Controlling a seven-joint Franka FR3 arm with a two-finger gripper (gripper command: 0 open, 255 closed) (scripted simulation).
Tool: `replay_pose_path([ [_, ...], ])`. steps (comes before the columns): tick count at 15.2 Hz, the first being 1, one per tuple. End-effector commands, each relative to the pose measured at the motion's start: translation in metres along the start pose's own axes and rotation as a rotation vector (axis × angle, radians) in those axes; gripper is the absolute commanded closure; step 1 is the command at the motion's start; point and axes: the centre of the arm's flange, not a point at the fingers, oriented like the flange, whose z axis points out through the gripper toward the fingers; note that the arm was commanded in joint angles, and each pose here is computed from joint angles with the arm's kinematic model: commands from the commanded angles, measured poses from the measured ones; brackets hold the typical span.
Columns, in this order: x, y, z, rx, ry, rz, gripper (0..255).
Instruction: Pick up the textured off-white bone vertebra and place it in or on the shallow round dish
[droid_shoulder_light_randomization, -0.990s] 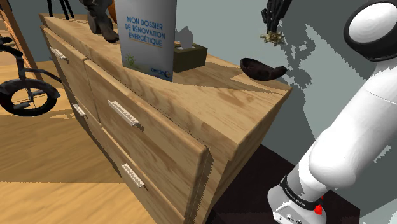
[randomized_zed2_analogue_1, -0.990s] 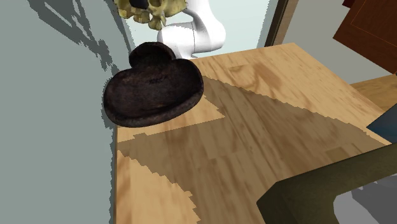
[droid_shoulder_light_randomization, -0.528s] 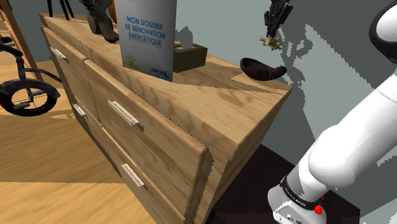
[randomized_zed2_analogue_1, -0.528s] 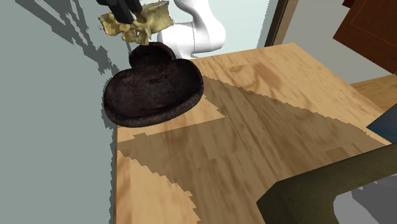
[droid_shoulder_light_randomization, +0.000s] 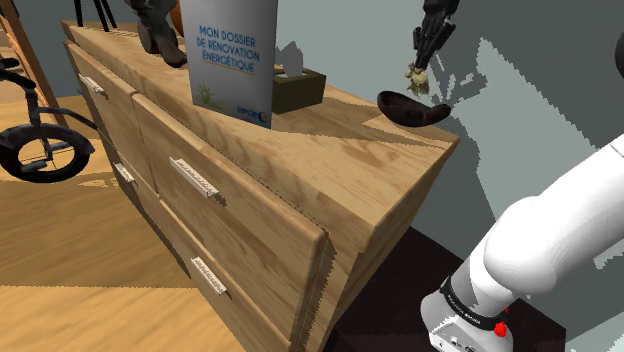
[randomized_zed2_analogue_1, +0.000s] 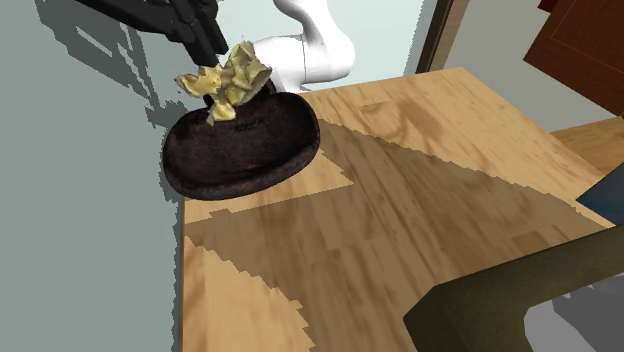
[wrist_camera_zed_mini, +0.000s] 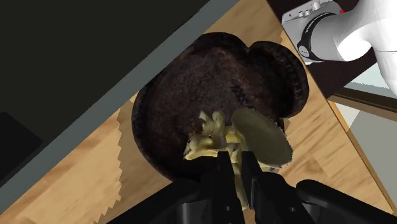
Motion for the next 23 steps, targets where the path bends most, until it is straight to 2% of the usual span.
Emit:
replay_pose_path([
  [1,-0.01,0.009,0.02,0.024,-0.056,0.03,255],
  [8,-0.01,0.009,0.02,0.024,-0.056,0.03,255],
  [9,-0.008,0.006,0.021,0.025,-0.056,0.029,0],
  [13,-0.02,0.007,0.031,0.025,-0.054,0.029,0],
  [14,-0.01,0.009,0.02,0.024,-0.056,0.03,0],
  [18,-0.007,0.01,-0.03,0.024,-0.056,0.03,0],
  [23,-0.007,0.01,-0.03,0.024,-0.056,0.03,0],
])
